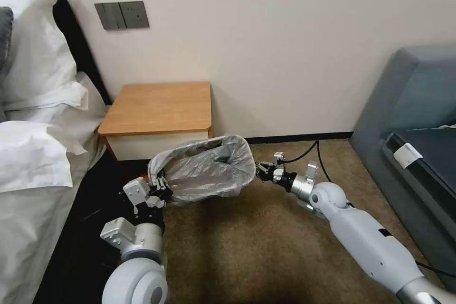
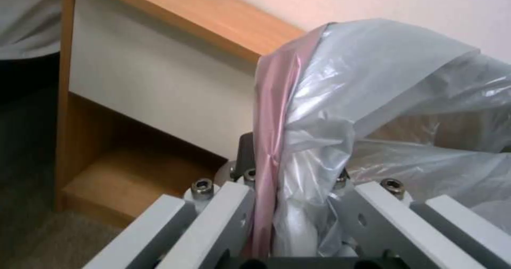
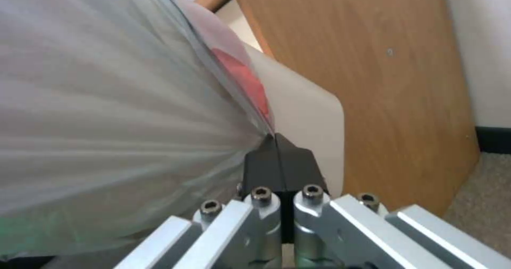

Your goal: Pick up the garbage bag from the table and place it over the trash can.

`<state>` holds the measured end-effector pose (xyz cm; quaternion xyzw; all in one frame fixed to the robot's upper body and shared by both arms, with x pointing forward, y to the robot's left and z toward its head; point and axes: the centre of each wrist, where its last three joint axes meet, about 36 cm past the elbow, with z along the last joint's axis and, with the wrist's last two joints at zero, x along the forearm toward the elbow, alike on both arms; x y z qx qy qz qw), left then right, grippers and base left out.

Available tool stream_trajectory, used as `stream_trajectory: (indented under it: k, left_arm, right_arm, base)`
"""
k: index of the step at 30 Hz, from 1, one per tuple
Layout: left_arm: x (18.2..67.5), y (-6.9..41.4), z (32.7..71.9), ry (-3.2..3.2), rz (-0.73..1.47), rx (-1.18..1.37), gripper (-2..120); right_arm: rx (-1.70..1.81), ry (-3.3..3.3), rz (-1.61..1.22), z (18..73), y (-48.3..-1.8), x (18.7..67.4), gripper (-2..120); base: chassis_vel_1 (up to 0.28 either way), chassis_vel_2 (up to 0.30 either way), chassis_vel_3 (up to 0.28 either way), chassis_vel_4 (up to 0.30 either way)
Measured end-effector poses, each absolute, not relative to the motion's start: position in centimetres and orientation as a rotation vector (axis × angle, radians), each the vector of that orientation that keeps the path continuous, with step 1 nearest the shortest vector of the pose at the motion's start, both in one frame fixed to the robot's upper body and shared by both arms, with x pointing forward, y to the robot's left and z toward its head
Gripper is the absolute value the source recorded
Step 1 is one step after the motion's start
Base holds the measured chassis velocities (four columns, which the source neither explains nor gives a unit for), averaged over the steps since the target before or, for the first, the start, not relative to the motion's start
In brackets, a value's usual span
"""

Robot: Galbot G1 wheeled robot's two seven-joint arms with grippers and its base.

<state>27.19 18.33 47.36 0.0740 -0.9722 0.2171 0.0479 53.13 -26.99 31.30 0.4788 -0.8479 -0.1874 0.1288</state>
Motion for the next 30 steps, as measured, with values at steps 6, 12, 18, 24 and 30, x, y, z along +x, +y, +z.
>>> stream_trajectory:
  k: [6, 12, 18, 24, 30]
  left_arm:
    - [27.2, 18.4, 47.4, -2.966, 0.661, 0.227, 5]
    - [27.1, 18.3, 47.4, -2.965, 0.661, 0.228, 5]
    - [26.8, 18.2, 47.5, -2.967, 0.651, 0.228, 5]
    - [26.6, 18.2, 47.5, -2.968, 0.648, 0.229, 5]
    - [26.5, 18.2, 47.6, -2.973, 0.642, 0.232, 5]
  right_arm:
    - [1.395, -2.462, -0.532, 31.2, -26.8, 53.5, 0]
    - [1.393, -2.457, -0.515, 30.9, -26.7, 53.8, 0]
    - [1.383, -2.453, -0.499, 30.4, -26.6, 54.1, 0]
    - [1.381, -2.452, -0.490, 30.2, -26.7, 54.1, 0]
    - [1.392, -2.464, -0.485, 30.6, -26.6, 53.8, 0]
  base:
    - [0.000, 0.000, 0.000, 0.000]
    - [0.000, 0.000, 0.000, 0.000]
    - [0.000, 0.000, 0.000, 0.000]
    - [0.000, 0.000, 0.000, 0.000]
    - [0.000, 0.000, 0.000, 0.000]
